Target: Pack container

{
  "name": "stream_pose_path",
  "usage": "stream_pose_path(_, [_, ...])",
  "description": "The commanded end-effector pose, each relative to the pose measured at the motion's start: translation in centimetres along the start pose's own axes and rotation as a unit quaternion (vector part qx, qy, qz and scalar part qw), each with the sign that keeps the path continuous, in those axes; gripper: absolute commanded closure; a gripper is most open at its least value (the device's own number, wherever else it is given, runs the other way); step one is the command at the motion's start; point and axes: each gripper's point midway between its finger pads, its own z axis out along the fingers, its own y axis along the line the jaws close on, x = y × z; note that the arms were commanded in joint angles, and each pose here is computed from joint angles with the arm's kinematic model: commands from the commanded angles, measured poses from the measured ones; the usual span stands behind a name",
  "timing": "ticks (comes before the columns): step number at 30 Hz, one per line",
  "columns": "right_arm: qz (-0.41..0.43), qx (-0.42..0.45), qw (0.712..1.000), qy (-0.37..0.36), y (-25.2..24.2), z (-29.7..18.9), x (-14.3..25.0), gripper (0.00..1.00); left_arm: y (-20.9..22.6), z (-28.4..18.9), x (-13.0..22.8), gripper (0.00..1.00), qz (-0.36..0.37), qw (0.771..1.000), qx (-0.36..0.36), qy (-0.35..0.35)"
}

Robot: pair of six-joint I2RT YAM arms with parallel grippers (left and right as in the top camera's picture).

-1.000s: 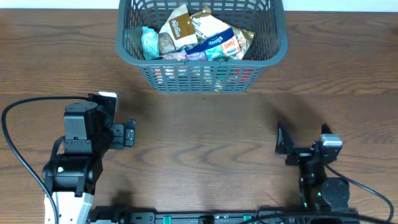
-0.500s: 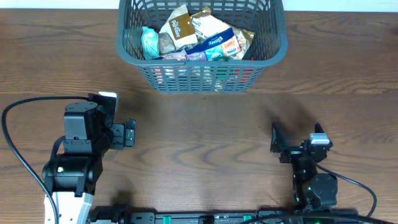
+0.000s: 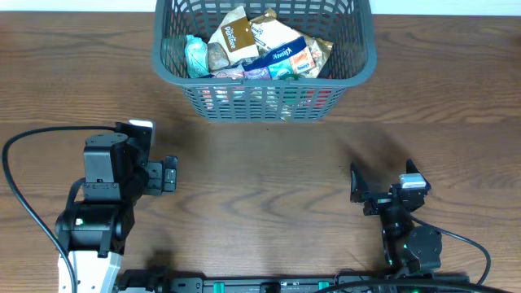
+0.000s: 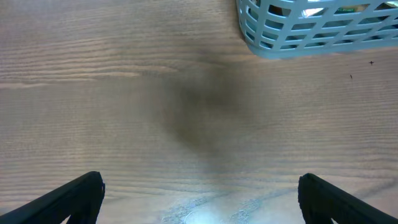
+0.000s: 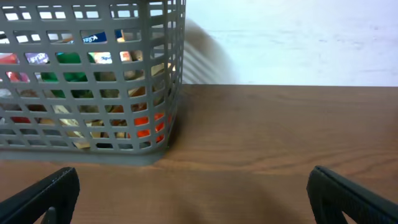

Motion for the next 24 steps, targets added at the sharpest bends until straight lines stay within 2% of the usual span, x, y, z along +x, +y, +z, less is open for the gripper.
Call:
stream_pose_path(1, [-0.006, 0.000, 1.000, 0.003, -0.1, 0.0, 0.2, 0.01, 0.4, 0.1, 0.1, 0.02, -0.005, 1.000, -0.008, 0.001])
stream_pose_path(14, [-0.006, 0.000, 1.000, 0.003, -0.1, 0.0, 0.2, 0.01, 0.4, 0.0, 0.1, 0.02, -0.005, 1.000, -0.008, 0.001])
stream_pose_path(19, [-0.006, 0.000, 1.000, 0.003, -0.1, 0.0, 0.2, 0.01, -0.1, -2.4, 1.5, 0.02, 0.008, 1.000, -0.007, -0.015])
stream_pose_path(24, [-0.006, 0.000, 1.000, 0.003, -0.1, 0.0, 0.2, 0.01, -1.6, -5.3, 3.0, 0.02, -0.006, 0.995, 0.021, -0.094])
